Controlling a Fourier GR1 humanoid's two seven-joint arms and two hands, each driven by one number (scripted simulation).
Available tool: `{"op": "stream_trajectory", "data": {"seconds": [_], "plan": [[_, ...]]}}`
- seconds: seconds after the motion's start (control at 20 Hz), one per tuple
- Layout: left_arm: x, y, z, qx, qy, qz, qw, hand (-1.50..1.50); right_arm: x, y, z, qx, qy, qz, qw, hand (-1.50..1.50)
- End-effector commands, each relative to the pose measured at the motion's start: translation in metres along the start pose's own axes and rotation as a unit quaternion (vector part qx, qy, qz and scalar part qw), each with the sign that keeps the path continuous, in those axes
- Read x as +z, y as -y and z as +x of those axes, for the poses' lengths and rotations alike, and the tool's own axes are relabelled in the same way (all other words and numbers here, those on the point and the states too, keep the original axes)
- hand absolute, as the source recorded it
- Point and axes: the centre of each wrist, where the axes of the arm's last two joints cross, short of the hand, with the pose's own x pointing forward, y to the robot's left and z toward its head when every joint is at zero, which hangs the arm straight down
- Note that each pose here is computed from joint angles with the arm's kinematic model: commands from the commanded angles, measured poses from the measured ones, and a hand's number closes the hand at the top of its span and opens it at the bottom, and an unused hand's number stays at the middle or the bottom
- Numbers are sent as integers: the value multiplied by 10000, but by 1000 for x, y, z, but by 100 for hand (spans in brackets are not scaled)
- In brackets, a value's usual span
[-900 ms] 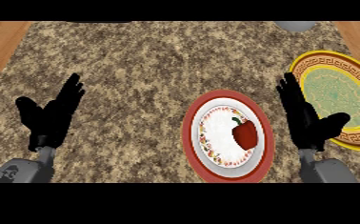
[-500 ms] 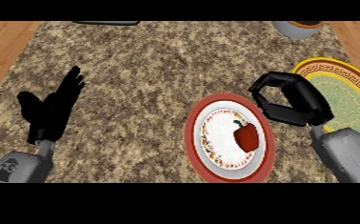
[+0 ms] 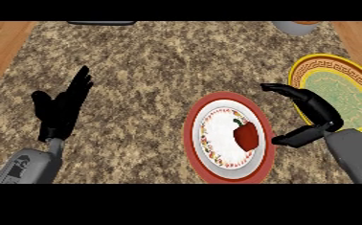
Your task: Pick the bell pepper from the plate and place it in the plate
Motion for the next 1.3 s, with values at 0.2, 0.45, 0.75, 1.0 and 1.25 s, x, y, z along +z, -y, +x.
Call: {"op": "stream_trajectory", "data": {"seconds": [0.2, 0.45, 0.75, 1.0, 1.25], "plan": [[0, 2, 2, 37, -18, 42, 10000, 0, -8, 24, -10, 1088, -186, 1134, 9874, -150], [9, -1, -5, 13, -102, 87, 9999, 0, -19, 31, 1, 1395, -294, 1388, 9800, -150], [2, -14, -11, 7, -137, 150, 9998, 0, -46, 1, 20, 1857, -889, 2199, 9536, -150], [6, -9, -18, -16, -73, 106, 9999, 0, -32, 3, 21, 2506, -1077, 2311, 9339, -150], [-1, -13, 4, -36, -115, 138, 9998, 0, -41, -9, 17, 2854, -1337, 2518, 9150, -150]]}}
